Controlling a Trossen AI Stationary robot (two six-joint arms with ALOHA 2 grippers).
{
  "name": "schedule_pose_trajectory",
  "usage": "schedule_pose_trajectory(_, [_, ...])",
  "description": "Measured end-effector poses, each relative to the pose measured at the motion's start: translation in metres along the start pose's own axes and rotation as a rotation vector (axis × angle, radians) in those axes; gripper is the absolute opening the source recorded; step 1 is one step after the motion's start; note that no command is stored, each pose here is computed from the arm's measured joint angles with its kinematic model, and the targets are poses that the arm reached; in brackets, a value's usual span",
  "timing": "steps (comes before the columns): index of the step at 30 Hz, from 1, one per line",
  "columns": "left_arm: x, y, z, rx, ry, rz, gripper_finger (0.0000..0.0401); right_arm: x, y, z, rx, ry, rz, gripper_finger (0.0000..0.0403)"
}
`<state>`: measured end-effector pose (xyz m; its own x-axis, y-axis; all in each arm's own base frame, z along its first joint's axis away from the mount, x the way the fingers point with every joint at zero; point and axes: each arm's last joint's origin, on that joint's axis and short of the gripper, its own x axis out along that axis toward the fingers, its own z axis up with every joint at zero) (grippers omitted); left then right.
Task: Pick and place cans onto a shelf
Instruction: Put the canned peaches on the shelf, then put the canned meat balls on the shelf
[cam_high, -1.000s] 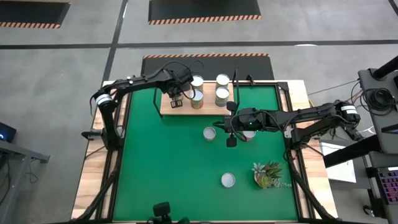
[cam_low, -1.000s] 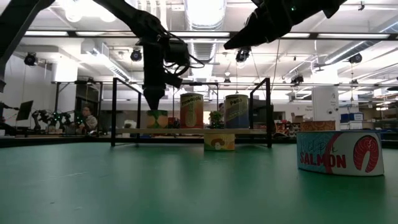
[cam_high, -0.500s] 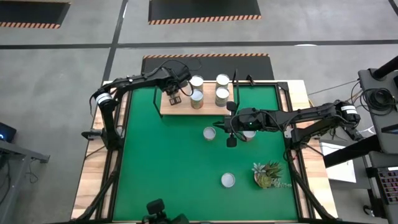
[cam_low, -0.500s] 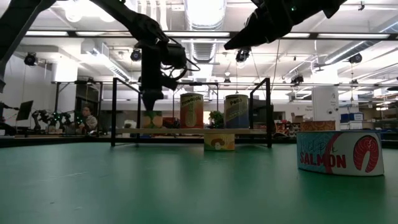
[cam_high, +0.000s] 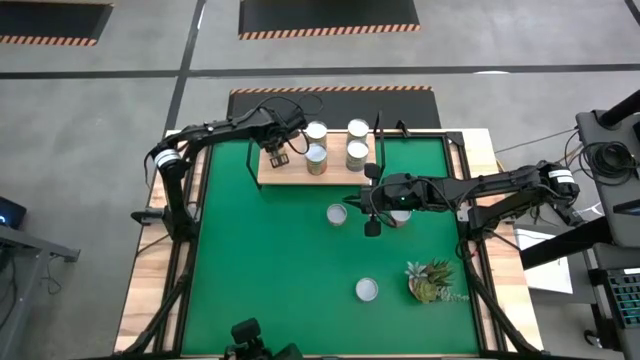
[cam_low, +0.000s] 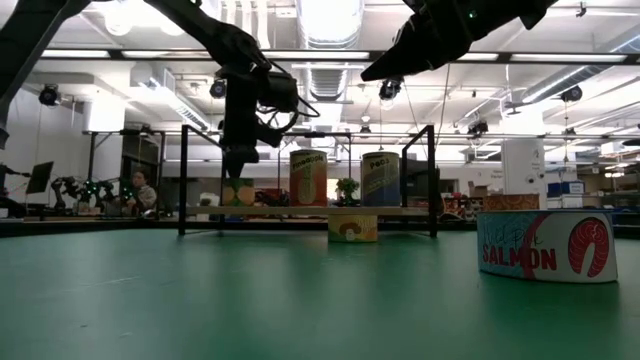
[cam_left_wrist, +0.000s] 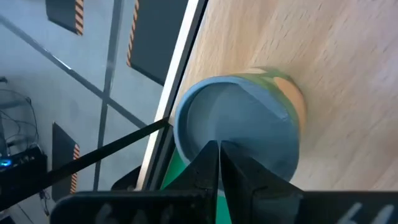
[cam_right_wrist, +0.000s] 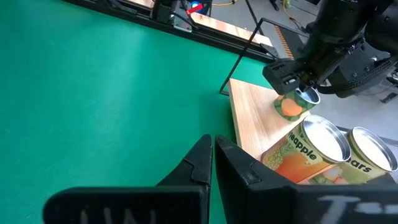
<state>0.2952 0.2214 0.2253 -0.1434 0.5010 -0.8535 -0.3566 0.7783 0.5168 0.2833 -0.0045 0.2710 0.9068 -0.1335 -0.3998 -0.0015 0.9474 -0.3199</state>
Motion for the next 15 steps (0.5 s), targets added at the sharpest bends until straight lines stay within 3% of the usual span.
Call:
schedule_pose_trajectory(10, [-0.003,0.002,0.001,-0.045,-0.007,0.065,0.0000,0.000,0.000,0.000,0.000,0.000,0.000,0.0009])
schedule_pose_trajectory(15, [-0.029,0.002,-0.001,-0.110,-0.081,0.039,0.0000,0.000,0.000,0.000,0.010,0.001,0.000,0.0009])
